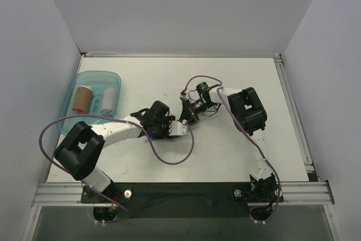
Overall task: Roll the towels
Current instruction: Place the rolled towel into the container
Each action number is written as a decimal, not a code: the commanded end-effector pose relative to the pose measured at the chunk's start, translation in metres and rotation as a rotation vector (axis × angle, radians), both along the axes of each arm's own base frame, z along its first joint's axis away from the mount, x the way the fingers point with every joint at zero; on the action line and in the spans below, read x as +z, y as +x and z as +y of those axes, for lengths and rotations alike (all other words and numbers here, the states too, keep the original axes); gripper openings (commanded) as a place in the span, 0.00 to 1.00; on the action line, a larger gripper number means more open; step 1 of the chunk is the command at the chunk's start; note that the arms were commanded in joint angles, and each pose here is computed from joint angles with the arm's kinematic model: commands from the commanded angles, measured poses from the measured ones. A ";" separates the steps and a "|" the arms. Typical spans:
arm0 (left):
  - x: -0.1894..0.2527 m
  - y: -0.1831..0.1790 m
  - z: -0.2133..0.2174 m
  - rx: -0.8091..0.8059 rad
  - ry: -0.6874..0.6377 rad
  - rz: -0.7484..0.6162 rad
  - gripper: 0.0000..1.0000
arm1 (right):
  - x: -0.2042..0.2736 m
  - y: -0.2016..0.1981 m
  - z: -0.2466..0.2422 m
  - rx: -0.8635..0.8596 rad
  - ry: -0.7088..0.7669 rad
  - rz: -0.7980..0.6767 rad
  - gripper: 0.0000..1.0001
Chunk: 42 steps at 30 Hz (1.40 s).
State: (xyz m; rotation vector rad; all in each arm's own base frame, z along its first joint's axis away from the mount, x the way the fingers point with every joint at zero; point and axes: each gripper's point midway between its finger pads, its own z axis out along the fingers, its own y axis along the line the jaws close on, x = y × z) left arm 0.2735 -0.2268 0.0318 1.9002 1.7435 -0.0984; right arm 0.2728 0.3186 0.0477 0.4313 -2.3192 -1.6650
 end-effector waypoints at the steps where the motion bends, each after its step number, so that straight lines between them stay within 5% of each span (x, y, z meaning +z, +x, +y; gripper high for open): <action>1: -0.034 -0.018 0.010 0.022 0.066 0.117 0.42 | 0.020 0.008 0.002 -0.005 0.058 0.023 0.00; 4: -0.036 -0.018 0.013 0.087 0.068 0.176 0.20 | 0.023 0.012 -0.003 -0.019 0.056 0.004 0.18; 7: -0.022 -0.009 0.016 0.207 0.010 0.250 0.04 | 0.029 0.023 -0.016 -0.055 0.040 -0.045 0.49; 10: 0.005 -0.002 0.015 0.322 -0.083 0.315 0.00 | 0.040 0.034 -0.029 -0.096 0.033 -0.083 0.63; 19: 0.119 0.036 0.055 0.610 -0.353 0.370 0.00 | 0.057 0.045 -0.067 -0.157 -0.001 -0.152 0.80; 28: 0.186 0.104 0.211 0.952 -0.472 0.255 0.00 | 0.053 0.025 -0.084 -0.096 -0.054 -0.198 0.82; 36: 0.151 0.141 0.296 1.185 -0.524 0.372 0.00 | 0.050 0.018 -0.087 -0.076 -0.058 -0.191 0.82; 42: 0.103 0.161 0.322 1.317 -0.514 0.445 0.00 | 0.045 0.014 -0.089 -0.062 -0.064 -0.173 0.80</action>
